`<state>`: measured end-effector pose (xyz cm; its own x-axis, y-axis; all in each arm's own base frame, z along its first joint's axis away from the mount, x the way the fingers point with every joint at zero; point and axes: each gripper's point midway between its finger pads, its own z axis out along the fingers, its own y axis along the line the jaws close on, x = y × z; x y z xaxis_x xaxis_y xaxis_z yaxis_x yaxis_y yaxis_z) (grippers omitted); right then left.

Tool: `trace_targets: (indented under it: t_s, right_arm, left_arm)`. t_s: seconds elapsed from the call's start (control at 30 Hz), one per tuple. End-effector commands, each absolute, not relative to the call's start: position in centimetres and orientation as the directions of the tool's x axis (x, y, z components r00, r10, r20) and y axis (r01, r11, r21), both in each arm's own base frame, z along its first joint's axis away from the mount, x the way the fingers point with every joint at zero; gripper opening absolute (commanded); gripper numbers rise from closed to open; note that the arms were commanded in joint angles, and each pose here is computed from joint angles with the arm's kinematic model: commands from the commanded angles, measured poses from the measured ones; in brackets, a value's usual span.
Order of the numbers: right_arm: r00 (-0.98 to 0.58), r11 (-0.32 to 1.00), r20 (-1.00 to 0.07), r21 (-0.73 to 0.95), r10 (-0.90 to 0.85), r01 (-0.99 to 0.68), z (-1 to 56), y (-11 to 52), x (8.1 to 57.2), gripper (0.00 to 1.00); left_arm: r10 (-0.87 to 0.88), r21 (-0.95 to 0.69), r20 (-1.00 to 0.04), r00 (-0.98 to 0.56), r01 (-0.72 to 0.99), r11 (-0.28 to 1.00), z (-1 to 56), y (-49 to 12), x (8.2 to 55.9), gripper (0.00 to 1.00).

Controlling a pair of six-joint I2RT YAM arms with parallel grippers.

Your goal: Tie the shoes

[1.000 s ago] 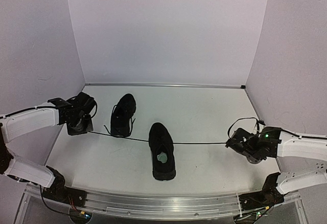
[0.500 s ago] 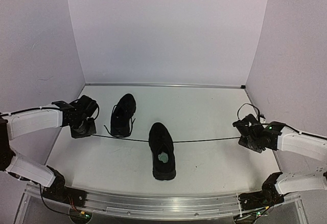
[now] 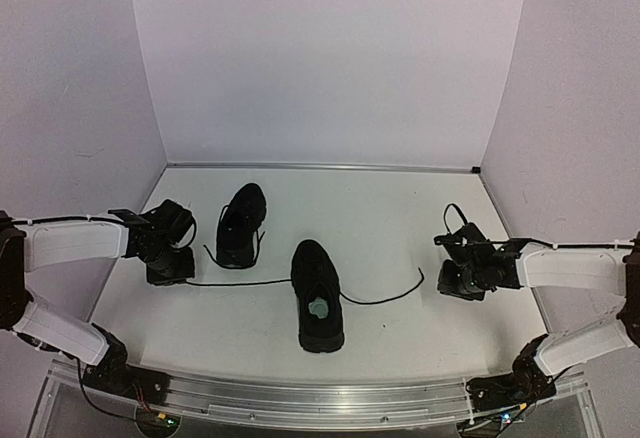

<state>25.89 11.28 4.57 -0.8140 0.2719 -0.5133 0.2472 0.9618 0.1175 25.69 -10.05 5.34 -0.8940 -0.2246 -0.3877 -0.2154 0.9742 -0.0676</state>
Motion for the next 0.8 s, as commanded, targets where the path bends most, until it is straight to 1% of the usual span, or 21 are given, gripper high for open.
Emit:
trace_targets:
  t_s: [0.0,0.03,0.07,0.1,0.13,0.23,0.3,0.37,0.43,0.53,0.67,0.77]
  right_arm:
    - [-0.808,0.946,-0.516,0.29,0.284,0.147,6.9,14.0,25.9,0.58]
    - [-0.799,0.938,-0.528,0.323,0.289,0.125,7.9,14.3,25.9,0.69]
    - [-0.786,0.932,-0.545,0.349,0.291,0.103,9.0,14.6,26.0,0.78]
    - [-0.772,0.926,-0.565,0.369,0.292,0.08,10.3,14.7,26.1,0.85]
    - [-0.754,0.92,-0.587,0.386,0.295,0.059,11.7,14.8,26.1,0.9]
    - [-0.711,0.902,-0.64,0.431,0.292,-0.017,15.5,15.3,26.1,0.97]
    - [-0.691,0.894,-0.671,0.442,0.271,-0.078,17.6,15.8,26.2,0.98]
    - [-0.678,0.887,-0.695,0.441,0.241,-0.137,19.2,16.4,26.2,0.98]
    - [-0.677,0.878,-0.706,0.439,0.207,-0.189,20.2,17.3,26.3,0.98]
    - [-0.686,0.875,-0.711,0.422,0.156,-0.238,20.6,18.3,26.8,0.98]
    - [-0.71,0.865,-0.699,0.406,0.085,-0.295,20.1,19.8,27.2,0.98]
    - [-0.712,0.854,-0.7,0.403,0.057,-0.328,20.2,20.4,27.2,0.98]
  left_arm:
    - [-0.231,-0.127,-0.4,-0.887,-0.197,0.972,6.3,-10.8,25.9,0.21]
    - [-0.232,-0.121,-0.412,-0.881,-0.2,0.972,6.7,-10.6,25.9,0.32]
    - [-0.234,-0.112,-0.426,-0.874,-0.206,0.972,7.3,-10.3,26.0,0.45]
    - [-0.235,-0.1,-0.443,-0.865,-0.213,0.972,8.1,-9.9,26.1,0.58]
    - [-0.234,-0.09,-0.466,-0.853,-0.218,0.972,9.0,-9.4,26.3,0.65]
    - [-0.22,-0.076,-0.516,-0.828,-0.212,0.974,11.6,-8.7,26.9,0.8]
    - [-0.199,-0.088,-0.535,-0.821,-0.18,0.98,12.9,-9.1,27.3,0.89]
    - [-0.151,-0.144,-0.548,-0.822,-0.085,0.986,13.9,-10.8,27.8,0.97]
    - [-0.098,-0.176,-0.576,-0.811,0.005,0.984,14.7,-12.2,28.4,1.0]
    - [-0.067,-0.195,-0.623,-0.779,0.072,0.978,15.8,-13.1,29.0,1.0]
    - [-0.046,-0.288,-0.691,-0.721,0.216,0.933,17.8,-16.0,29.1,1.0]
    - [0.024,-0.286,-0.732,-0.681,0.339,0.896,18.2,-18.6,28.3,1.0]
